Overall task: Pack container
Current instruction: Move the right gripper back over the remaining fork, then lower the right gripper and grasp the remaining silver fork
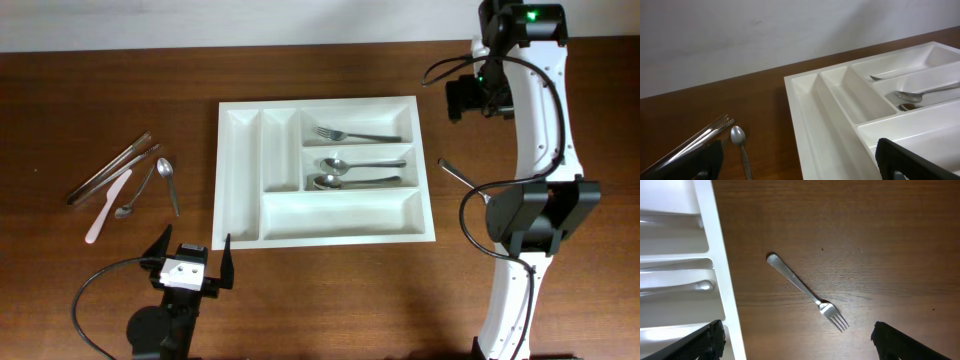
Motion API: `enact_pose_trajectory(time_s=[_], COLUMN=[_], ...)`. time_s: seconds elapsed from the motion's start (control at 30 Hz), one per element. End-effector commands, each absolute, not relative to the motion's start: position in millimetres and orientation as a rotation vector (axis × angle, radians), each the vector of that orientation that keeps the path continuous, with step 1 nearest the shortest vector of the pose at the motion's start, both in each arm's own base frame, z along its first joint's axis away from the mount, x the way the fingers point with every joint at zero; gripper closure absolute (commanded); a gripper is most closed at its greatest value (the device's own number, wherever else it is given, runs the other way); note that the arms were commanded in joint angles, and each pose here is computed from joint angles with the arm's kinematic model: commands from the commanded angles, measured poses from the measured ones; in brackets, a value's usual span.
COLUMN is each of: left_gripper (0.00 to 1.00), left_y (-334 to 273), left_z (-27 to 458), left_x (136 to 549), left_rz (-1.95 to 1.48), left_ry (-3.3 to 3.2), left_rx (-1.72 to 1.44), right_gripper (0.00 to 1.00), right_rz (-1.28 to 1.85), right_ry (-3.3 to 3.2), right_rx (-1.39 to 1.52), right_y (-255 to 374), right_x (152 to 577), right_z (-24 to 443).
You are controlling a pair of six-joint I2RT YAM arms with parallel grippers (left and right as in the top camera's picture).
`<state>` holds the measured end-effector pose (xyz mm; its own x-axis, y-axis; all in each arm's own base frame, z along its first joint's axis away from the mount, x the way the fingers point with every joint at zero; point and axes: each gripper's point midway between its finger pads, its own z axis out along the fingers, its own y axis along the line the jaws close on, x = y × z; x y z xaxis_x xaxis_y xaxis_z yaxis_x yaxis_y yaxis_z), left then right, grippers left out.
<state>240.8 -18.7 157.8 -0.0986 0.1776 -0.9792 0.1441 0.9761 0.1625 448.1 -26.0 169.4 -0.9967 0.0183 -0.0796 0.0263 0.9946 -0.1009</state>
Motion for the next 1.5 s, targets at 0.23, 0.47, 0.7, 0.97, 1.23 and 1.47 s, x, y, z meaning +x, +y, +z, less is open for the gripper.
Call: enact_pose_trajectory(time_s=[0.23, 0.47, 0.7, 0.97, 1.23, 1.47], left_gripper=[0.01, 0.01, 0.01, 0.01, 0.01, 0.01], left_y=[-17, -17, -17, -17, -17, -17], left_z=[157, 157, 157, 157, 157, 157], left_x=[241, 241, 241, 241, 241, 241], left_rz=[0.025, 0.025, 0.025, 0.025, 0.025, 0.025], left_ry=[1.674, 1.674, 1.674, 1.674, 1.674, 1.674], left_rx=[0.230, 0.230, 0.230, 0.230, 0.230, 0.230], right_gripper=[0.00, 0.01, 0.03, 0.12, 0.11, 0.19], right_rz=[-0.182, -0.210, -0.118, -0.131, -0.220, -0.306], right_ry=[2.989, 2.848, 2.863, 2.892, 2.764, 2.680], right_rx=[0.098, 0.173, 0.331, 0.155, -0.232, -0.626], right_y=[-42, -57, -70, -68, -73, -75], right_x=[446, 421, 367, 359, 386, 400], right_z=[189, 196, 160, 98, 88, 86])
